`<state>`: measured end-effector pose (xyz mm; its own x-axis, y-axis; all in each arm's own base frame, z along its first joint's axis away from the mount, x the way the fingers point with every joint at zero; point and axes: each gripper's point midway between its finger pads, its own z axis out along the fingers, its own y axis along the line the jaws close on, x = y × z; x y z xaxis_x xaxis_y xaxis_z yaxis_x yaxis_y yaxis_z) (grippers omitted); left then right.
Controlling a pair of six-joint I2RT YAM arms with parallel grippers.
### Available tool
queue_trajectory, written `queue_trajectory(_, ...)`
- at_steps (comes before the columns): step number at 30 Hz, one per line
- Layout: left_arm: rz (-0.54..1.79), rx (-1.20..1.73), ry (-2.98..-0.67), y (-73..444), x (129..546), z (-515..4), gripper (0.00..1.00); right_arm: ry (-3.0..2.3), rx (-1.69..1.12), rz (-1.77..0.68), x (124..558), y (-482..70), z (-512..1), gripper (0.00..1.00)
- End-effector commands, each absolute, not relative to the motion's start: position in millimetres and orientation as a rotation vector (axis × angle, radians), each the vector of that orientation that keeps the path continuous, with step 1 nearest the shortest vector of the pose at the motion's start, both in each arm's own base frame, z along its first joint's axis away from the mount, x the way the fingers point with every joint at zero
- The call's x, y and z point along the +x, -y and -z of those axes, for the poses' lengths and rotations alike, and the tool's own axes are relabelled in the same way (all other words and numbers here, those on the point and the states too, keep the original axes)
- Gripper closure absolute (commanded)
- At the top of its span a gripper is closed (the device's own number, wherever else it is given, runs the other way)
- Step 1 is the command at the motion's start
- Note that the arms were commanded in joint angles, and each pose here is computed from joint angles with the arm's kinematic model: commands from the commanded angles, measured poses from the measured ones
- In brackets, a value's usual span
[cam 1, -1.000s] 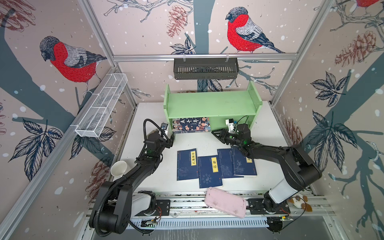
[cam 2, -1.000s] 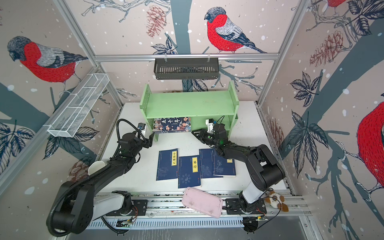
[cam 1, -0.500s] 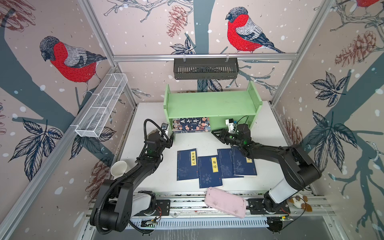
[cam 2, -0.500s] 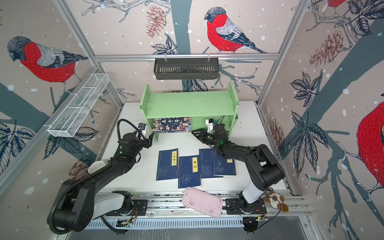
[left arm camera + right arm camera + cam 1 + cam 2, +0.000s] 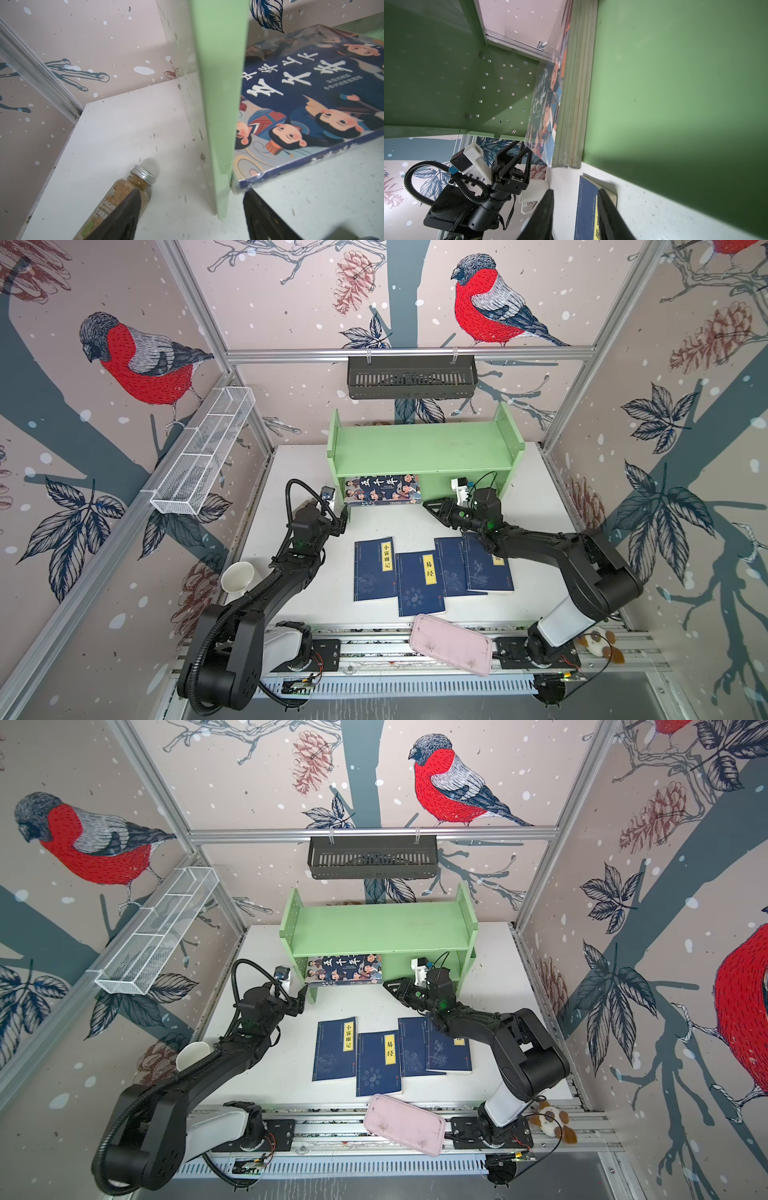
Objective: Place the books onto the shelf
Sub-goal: 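Hold the illustrated book upright with the right gripper while left gripper waits by shelf leg, then keep pressing the book with the right gripper while left gripper draws back slightly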
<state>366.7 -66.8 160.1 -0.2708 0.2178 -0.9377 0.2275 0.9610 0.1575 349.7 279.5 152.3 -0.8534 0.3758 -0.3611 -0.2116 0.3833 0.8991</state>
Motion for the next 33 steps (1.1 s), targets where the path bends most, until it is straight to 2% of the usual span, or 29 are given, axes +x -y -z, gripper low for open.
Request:
queue_trajectory(1,-0.014,0.343,-1.805,66,368,-171,0.19,-2.093,0.124,-1.506,350,-280,-161,0.63)
queue_trajectory(9,-0.101,0.38,-1.762,59,365,-174,0.11,-2.091,0.129,-1.504,347,-277,-160,0.63)
queue_trajectory(13,-0.099,0.36,-1.757,56,362,-171,0.09,-2.092,0.132,-1.503,345,-277,-158,0.63)
queue_trajectory(16,-0.056,0.325,-1.729,54,361,-172,0.03,-2.092,0.133,-1.506,345,-277,-158,0.63)
queue_trajectory(33,0.143,0.389,-1.624,67,356,-181,0.03,-2.098,0.141,-1.5,345,-273,-153,0.63)
